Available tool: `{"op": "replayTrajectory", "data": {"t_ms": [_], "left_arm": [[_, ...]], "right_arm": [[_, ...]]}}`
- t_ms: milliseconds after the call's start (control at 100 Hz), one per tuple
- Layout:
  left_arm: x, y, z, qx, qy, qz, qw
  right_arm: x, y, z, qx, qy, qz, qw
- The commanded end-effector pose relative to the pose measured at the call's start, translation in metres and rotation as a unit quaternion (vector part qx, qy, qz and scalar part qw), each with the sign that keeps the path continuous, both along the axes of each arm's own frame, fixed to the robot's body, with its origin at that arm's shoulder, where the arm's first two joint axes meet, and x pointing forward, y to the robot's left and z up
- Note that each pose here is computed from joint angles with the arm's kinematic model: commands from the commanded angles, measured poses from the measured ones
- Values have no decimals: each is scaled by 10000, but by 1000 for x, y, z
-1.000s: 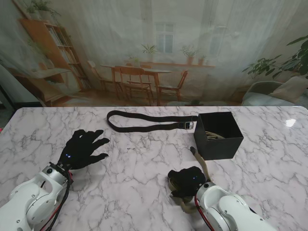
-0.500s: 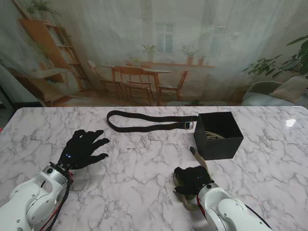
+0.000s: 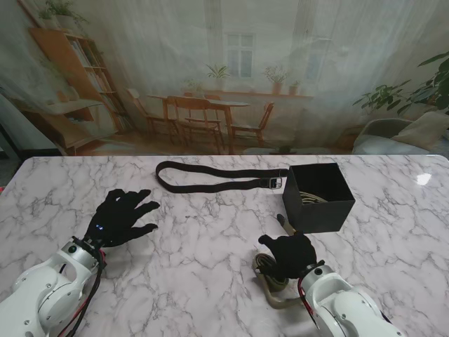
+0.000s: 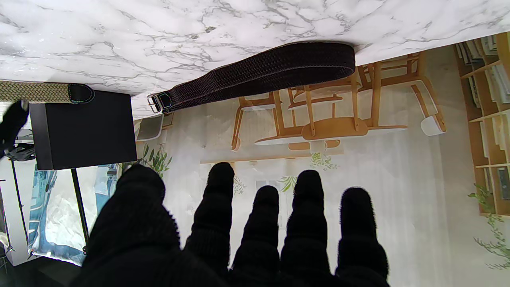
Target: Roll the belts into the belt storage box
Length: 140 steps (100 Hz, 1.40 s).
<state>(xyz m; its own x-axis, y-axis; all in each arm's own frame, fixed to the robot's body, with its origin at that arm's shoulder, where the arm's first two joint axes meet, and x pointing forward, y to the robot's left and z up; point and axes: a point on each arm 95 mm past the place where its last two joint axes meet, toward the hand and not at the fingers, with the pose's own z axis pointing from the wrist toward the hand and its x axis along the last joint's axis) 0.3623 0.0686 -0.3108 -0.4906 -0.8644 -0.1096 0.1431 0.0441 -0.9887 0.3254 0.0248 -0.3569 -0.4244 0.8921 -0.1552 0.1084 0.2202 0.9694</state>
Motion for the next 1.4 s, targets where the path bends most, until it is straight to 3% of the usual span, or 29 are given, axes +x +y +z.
{"op": "replayTrajectory", "data": {"t_ms": [0,90,260,560,790,970,1200,1390], "left_arm": [[0,0,-2,25,56,12,10000],[-1,0,-2,22,42,20,10000],[-1,0,-2,26,31,21,10000],[0,0,-2,72,27,18,10000],[1,0,-2,65,16,20,10000],[1,0,-2,68,2,29,10000],[0,1,-2,60,-9,33,10000],[0,0,-2,60,3,25,10000]], "right_arm": [[1,-7,10,-105,-348,142,9992],[3,-18,19,-309,-786,387,9957],[1,-33,26,-778,-1018,620,9898],[4,-41,26,-1464,-834,1691,9711],[11,-37,22,-1525,-530,2163,9629],[18,-35,16,-1692,-352,2658,9484],[20,-36,11,-2017,-300,2899,9351],[23,-41,11,-2105,-445,2793,9358]]}}
